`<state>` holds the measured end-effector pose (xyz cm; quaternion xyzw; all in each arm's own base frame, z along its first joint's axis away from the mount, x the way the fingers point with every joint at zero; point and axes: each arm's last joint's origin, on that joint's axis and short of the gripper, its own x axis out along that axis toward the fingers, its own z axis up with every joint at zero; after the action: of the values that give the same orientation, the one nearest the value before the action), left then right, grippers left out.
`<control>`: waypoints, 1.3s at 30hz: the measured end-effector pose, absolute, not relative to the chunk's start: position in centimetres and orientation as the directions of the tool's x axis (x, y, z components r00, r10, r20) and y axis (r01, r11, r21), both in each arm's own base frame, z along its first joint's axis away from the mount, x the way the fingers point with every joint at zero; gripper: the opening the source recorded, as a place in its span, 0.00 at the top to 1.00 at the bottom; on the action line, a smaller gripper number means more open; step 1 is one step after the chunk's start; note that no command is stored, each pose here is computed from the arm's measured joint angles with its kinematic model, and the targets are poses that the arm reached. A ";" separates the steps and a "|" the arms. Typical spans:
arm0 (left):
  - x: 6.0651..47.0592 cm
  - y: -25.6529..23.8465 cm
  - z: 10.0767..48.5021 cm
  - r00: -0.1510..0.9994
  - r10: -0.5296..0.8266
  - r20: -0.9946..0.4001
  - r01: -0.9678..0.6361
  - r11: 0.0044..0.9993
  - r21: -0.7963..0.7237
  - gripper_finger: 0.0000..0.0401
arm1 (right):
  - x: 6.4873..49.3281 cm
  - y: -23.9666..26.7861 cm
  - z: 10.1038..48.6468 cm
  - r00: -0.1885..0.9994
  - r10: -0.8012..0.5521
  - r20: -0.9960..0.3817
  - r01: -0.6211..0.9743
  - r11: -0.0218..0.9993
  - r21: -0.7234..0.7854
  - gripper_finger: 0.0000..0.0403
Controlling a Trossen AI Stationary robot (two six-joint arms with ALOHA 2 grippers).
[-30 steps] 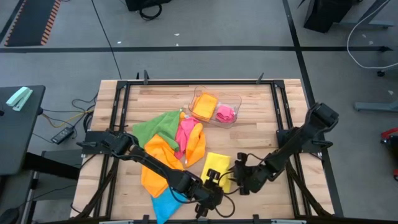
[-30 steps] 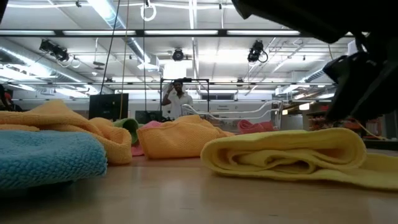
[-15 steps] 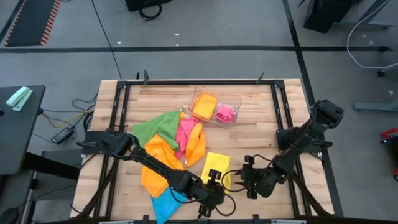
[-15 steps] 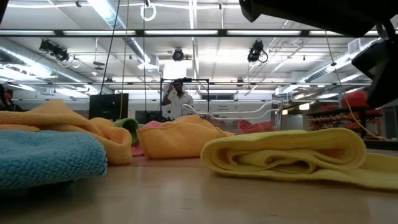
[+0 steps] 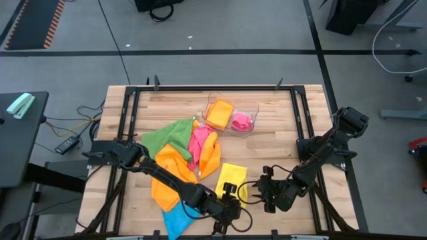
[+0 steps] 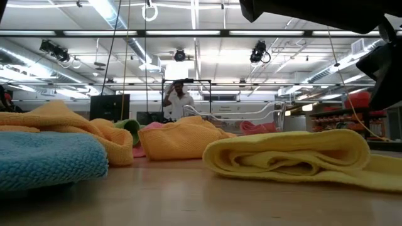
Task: Fold microfiber towels
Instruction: Fold the yellow microfiber cloth
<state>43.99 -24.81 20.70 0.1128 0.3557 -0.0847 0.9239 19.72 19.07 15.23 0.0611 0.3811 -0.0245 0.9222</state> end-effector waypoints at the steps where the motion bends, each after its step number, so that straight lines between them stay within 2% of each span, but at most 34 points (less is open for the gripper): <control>1: 44.0 -24.9 20.7 0.732 -0.077 -0.676 0.238 0.960 0.148 0.67 | 19.7 19.1 15.2 0.708 0.001 -0.706 0.092 0.991 0.094 0.53; 39: 44.0 -24.9 20.7 0.732 -0.078 -0.676 0.222 0.967 0.129 0.68 | 19.8 19.0 15.3 0.726 -0.030 -0.688 0.135 0.986 0.100 0.53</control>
<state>43.96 -24.87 20.68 0.1007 0.3567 -0.0809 0.9252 19.78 18.97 15.30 0.0715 0.3678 -0.0443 0.9261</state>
